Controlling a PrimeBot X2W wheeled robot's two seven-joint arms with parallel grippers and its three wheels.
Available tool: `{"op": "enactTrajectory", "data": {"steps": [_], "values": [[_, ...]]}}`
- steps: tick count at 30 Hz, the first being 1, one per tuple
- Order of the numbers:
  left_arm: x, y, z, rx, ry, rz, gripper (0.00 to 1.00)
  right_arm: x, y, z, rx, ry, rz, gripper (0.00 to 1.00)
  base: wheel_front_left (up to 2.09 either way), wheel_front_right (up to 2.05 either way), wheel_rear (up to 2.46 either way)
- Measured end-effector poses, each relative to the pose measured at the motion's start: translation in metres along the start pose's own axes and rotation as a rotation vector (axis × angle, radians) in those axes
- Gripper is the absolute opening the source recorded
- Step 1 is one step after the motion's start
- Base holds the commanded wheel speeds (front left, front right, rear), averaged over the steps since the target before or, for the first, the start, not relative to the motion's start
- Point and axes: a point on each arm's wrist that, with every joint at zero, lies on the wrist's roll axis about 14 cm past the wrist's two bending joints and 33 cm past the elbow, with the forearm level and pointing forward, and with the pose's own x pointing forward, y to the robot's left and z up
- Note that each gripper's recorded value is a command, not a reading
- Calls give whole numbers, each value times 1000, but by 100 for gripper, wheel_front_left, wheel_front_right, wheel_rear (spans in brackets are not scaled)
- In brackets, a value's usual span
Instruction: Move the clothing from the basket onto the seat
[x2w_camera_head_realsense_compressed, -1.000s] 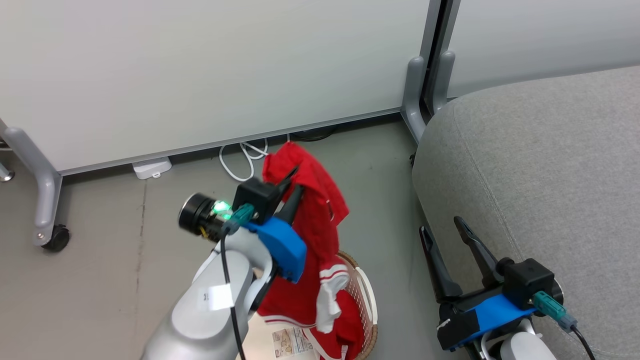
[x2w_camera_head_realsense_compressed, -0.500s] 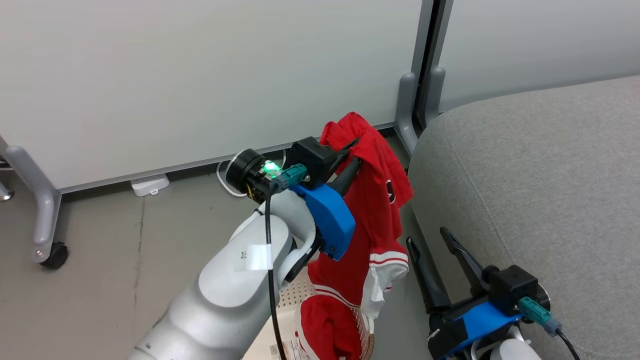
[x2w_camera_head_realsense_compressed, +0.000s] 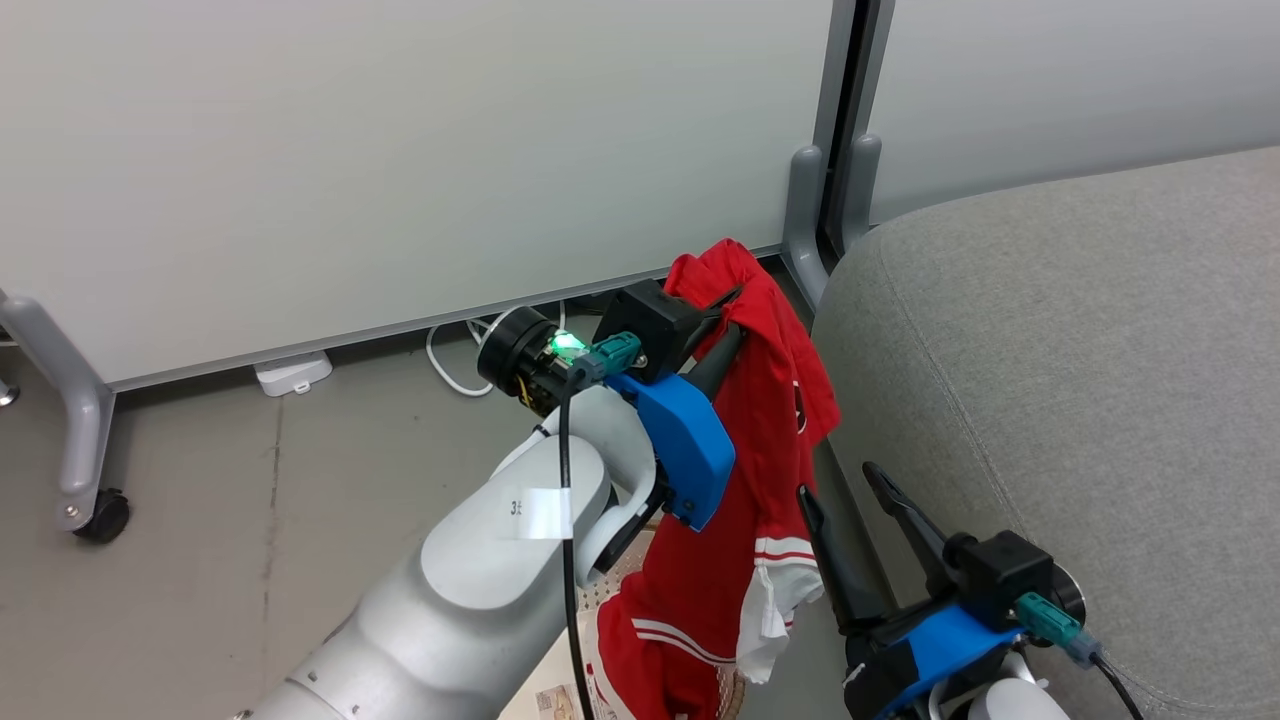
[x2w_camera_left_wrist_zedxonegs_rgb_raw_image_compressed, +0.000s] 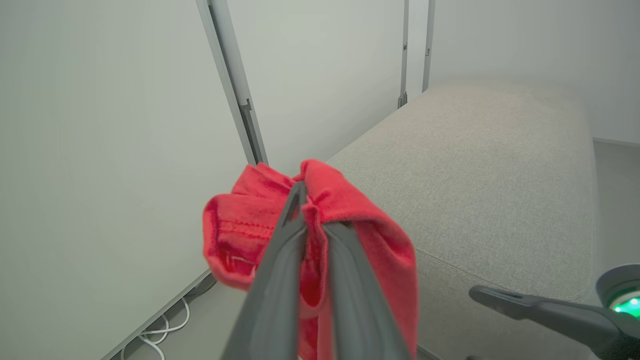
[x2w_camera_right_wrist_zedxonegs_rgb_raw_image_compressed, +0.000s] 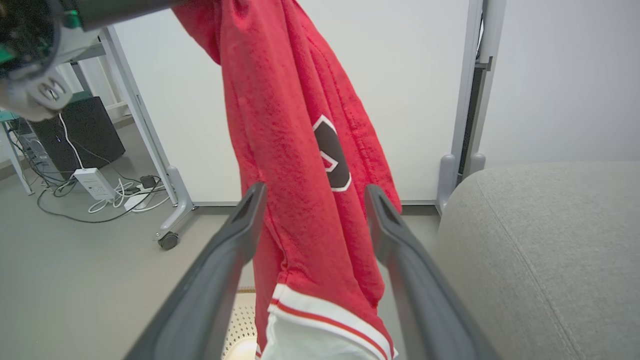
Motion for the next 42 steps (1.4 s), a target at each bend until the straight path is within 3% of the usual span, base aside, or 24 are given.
{"op": "enactTrajectory", "data": {"steps": [32,34,42], "values": [[-2,8,-8,-46,10,26,0,72,32,-19,-57,152,166,100,0,0,0],[-2,7,-9,-47,13,24,0,72,34,-23,-49,165,171,0,0,0,0],[-1,5,-9,-51,17,23,0,73,37,-24,-34,174,179,0,0,0,0]]}}
